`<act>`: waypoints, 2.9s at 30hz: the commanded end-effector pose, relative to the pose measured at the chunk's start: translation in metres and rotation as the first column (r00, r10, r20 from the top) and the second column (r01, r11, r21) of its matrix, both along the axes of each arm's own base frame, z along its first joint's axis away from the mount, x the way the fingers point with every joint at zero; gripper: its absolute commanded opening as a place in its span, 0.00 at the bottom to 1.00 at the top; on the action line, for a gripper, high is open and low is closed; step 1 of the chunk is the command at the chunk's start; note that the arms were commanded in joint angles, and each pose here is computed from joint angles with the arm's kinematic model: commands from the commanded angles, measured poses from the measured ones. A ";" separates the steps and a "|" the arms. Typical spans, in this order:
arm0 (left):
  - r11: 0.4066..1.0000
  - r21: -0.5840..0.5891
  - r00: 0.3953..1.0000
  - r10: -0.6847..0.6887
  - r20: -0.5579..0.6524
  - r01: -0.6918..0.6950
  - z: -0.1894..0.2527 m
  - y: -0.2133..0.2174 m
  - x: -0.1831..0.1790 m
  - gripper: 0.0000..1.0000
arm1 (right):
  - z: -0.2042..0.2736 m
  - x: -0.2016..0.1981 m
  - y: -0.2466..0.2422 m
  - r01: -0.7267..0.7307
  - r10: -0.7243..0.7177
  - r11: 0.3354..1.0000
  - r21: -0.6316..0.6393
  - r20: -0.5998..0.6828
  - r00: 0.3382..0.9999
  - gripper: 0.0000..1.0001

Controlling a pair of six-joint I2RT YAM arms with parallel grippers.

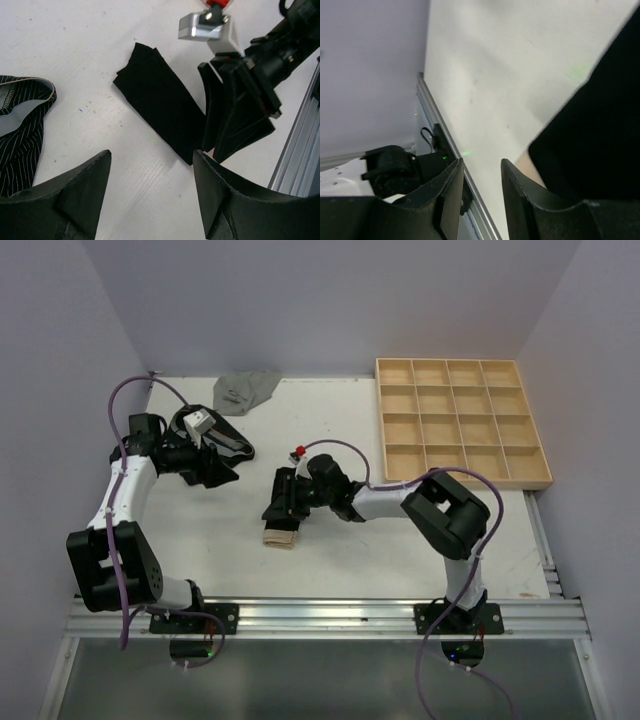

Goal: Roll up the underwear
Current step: Fold the underwear

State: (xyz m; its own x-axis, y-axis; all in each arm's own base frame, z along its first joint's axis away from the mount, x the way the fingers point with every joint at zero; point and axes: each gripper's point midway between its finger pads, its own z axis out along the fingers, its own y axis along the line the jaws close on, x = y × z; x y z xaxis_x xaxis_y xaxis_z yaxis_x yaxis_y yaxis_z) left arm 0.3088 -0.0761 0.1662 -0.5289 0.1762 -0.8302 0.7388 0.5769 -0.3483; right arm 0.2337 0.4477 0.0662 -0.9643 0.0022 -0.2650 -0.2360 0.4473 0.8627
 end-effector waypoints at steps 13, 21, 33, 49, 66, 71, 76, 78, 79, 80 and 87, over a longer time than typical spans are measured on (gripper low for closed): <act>1.000 -0.009 0.996 -0.008 0.092 0.009 0.015 0.004 0.023 0.71 | -0.011 0.081 -0.003 0.102 -0.102 0.990 0.096 -0.006 0.995 0.38; 1.000 0.003 0.997 -0.014 0.080 0.014 0.004 0.006 0.024 0.71 | -0.018 0.075 -0.003 0.089 -0.086 0.988 0.122 -0.036 0.996 0.35; 0.999 0.018 0.991 -0.030 0.132 0.028 0.011 0.005 0.021 0.71 | 0.052 0.126 -0.006 0.062 -0.074 0.992 0.112 0.111 0.991 0.37; 0.995 0.101 0.984 -0.026 0.177 0.008 0.020 0.014 0.023 0.71 | -0.012 0.145 -0.004 0.040 -0.043 0.996 0.076 0.036 0.998 0.33; 0.904 0.402 0.821 -0.339 0.460 0.147 0.008 0.007 -0.024 0.72 | 0.074 0.018 -0.015 -0.019 0.015 0.999 0.041 0.097 0.995 0.32; 0.787 0.521 0.709 -0.571 0.413 0.330 -0.036 -0.019 -0.062 0.70 | 0.011 -0.014 0.002 0.016 -0.016 0.999 0.048 -0.012 1.000 0.31; 0.648 0.649 0.595 -0.721 0.355 0.398 -0.088 -0.035 -0.093 0.69 | -0.058 -0.017 -0.001 0.060 -0.058 0.998 0.016 -0.120 0.991 0.30; 0.611 0.685 0.535 -0.760 0.369 0.396 -0.095 -0.043 -0.097 0.68 | -0.064 -0.022 -0.002 0.066 -0.059 0.997 0.041 -0.153 0.987 0.29; 0.592 0.696 0.524 -0.775 0.353 0.407 -0.107 -0.042 -0.104 0.68 | -0.057 -0.023 0.001 0.064 -0.051 0.994 0.083 -0.160 0.986 0.29; 0.584 0.704 0.502 -0.785 0.363 0.404 -0.109 -0.046 -0.104 0.68 | -0.053 -0.024 0.000 0.062 -0.046 0.994 0.095 -0.162 0.986 0.29; 0.559 0.708 0.438 -0.816 0.377 0.432 -0.115 -0.051 -0.112 0.68 | 0.031 -0.018 0.006 0.021 -0.015 0.989 0.146 -0.045 0.999 0.33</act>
